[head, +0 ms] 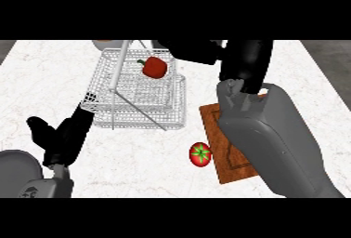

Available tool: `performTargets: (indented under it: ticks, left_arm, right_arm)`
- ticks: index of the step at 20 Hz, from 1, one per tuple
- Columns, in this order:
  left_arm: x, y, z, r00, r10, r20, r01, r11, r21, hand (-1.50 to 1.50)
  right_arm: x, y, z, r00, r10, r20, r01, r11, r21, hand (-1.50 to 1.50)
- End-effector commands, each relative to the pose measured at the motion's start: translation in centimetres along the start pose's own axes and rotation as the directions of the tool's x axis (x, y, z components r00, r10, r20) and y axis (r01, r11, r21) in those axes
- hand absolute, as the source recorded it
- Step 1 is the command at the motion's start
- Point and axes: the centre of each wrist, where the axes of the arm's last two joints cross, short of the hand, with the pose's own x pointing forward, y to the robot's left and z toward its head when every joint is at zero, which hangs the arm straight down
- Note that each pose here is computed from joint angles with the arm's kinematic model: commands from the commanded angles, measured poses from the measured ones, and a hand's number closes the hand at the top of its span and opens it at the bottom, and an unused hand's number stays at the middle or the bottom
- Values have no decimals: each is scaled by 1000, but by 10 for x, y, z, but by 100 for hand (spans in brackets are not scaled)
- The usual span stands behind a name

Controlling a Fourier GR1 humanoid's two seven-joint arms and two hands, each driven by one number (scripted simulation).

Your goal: Pick the bell pepper from the cutting board and place it in the tiered basket

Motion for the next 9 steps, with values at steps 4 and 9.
performTargets:
  ticks: [4, 9]
  left_arm:
    - [1, 6, 5, 1000, -1, -20, 1, 1000, 18, 0]
    - [-3, -5, 7, 999, 22, -27, -22, 1000, 13, 0]
  right_arm:
    - [-12, -82, 27, 997, 73, -34, -70, 994, 85, -150]
    - [-27, -147, 53, 998, 64, -3, -63, 995, 76, -150]
